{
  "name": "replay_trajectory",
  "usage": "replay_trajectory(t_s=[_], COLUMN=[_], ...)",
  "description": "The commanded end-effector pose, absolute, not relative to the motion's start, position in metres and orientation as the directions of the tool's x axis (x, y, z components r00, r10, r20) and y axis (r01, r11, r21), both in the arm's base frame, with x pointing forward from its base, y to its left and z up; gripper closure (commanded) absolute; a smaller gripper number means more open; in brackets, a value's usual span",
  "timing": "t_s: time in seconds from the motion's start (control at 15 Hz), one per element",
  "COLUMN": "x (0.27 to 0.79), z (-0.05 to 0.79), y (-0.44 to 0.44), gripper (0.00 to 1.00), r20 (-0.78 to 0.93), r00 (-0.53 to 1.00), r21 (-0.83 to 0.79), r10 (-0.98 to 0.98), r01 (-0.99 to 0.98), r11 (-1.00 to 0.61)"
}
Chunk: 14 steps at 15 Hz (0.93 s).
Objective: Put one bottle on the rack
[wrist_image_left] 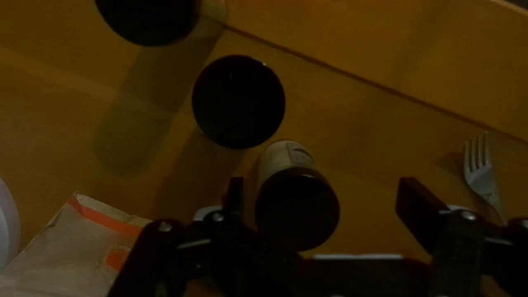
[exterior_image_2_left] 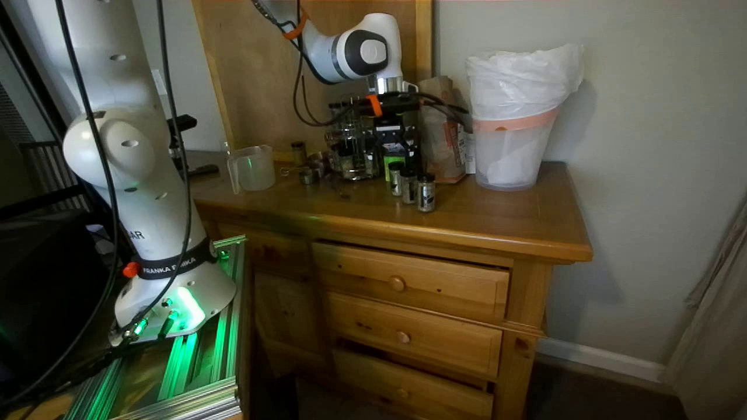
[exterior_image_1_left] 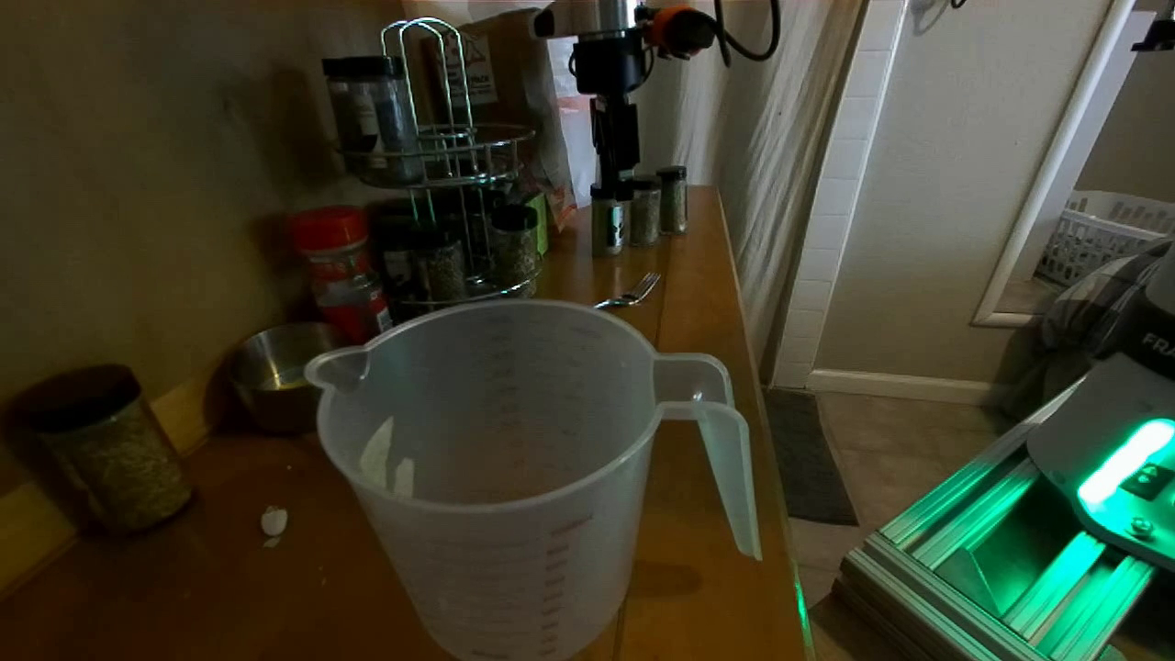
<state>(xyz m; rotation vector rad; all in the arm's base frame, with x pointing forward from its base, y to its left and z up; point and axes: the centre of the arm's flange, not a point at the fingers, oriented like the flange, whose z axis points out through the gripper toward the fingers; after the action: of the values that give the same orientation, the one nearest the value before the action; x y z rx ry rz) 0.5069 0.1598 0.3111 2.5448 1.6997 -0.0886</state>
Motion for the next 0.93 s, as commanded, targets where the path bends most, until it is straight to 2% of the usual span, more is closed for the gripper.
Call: replay_trajectory(t_s=[0.0, 0.4, 0.6, 0.87], x=[0.519, 0.523, 0.515, 0.479], z=[0.303, 0.302, 0.315, 0.361], y=[0.161, 0.161, 0.165, 0.172], gripper=[0.36, 0.76, 0.76, 0.76], r20=[-0.097, -0.096, -0.105, -0.125], r00=[0.362, 0.365, 0.364, 0.316], r21=[0.046, 0.056, 0.06, 0.05], r10=[0.927, 0.926, 0.926, 0.941], r01=[0.932, 0.931, 0.931, 0.949], r11=[-0.359, -0.361, -0.359, -0.312])
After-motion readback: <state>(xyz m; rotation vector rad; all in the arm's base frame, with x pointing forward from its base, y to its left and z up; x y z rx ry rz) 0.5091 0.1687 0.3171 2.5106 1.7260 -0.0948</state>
